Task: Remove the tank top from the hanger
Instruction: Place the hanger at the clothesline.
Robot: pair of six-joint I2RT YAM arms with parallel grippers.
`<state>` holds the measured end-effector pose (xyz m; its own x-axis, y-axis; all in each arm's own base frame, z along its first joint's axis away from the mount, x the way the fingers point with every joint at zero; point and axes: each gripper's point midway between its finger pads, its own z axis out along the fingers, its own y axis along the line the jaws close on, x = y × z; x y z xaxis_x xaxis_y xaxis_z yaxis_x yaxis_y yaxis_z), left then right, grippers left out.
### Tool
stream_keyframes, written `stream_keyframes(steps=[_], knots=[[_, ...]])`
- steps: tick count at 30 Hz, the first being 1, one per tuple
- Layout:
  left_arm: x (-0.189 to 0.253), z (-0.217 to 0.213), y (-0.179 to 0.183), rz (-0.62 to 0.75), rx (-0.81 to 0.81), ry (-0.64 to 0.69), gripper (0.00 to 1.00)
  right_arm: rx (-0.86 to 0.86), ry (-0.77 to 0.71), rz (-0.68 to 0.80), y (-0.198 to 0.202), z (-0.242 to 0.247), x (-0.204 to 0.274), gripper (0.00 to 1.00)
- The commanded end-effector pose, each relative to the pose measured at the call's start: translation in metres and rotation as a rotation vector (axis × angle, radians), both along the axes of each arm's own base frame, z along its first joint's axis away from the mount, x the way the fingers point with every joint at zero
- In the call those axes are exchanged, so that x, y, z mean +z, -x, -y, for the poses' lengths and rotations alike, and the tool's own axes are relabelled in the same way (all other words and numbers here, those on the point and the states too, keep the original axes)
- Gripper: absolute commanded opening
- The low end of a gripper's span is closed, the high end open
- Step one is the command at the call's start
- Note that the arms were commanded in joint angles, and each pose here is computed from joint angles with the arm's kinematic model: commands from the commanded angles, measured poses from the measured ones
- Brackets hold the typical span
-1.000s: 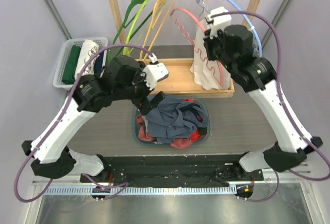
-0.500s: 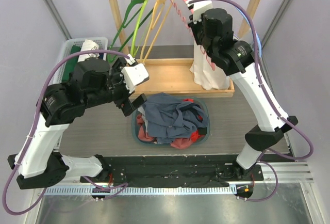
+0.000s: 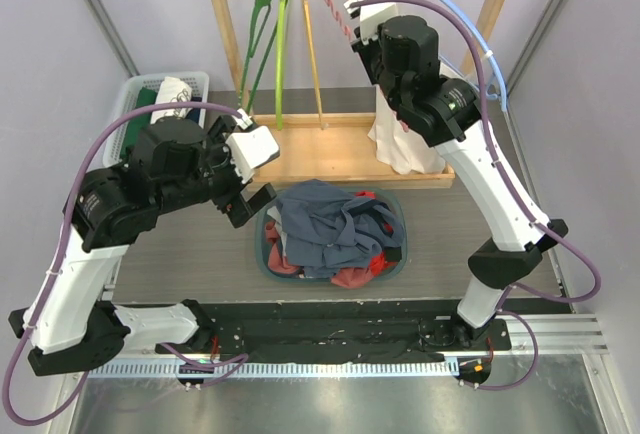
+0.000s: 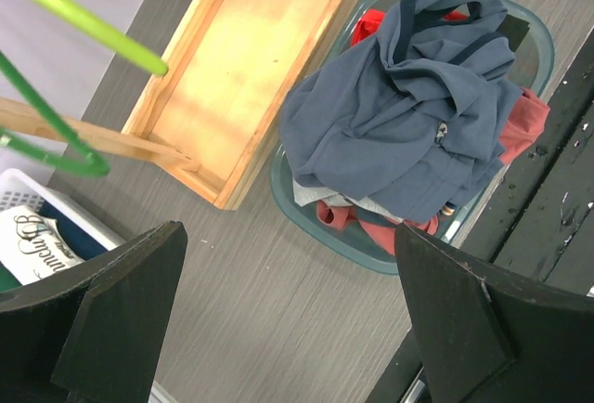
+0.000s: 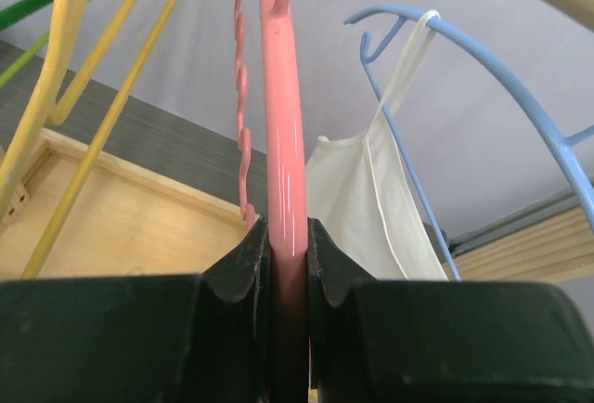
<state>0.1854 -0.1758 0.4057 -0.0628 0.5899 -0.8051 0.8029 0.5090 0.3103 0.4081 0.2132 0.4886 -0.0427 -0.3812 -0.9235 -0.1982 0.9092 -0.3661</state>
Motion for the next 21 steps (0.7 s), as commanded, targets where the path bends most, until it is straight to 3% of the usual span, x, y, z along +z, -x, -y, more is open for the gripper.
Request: stream_keyframes(steps=[1,21], knots=[[0.002,-0.003,-0.003,0.019,0.015,0.004,1.00,-0.030,-0.065,0.085,0.018,0.021,0.031,0.01],[-0.002,-0.009,-0.009,0.013,0.047,0.001,1.00,-0.063,-0.037,0.137,0.007,0.030,0.047,0.01]])
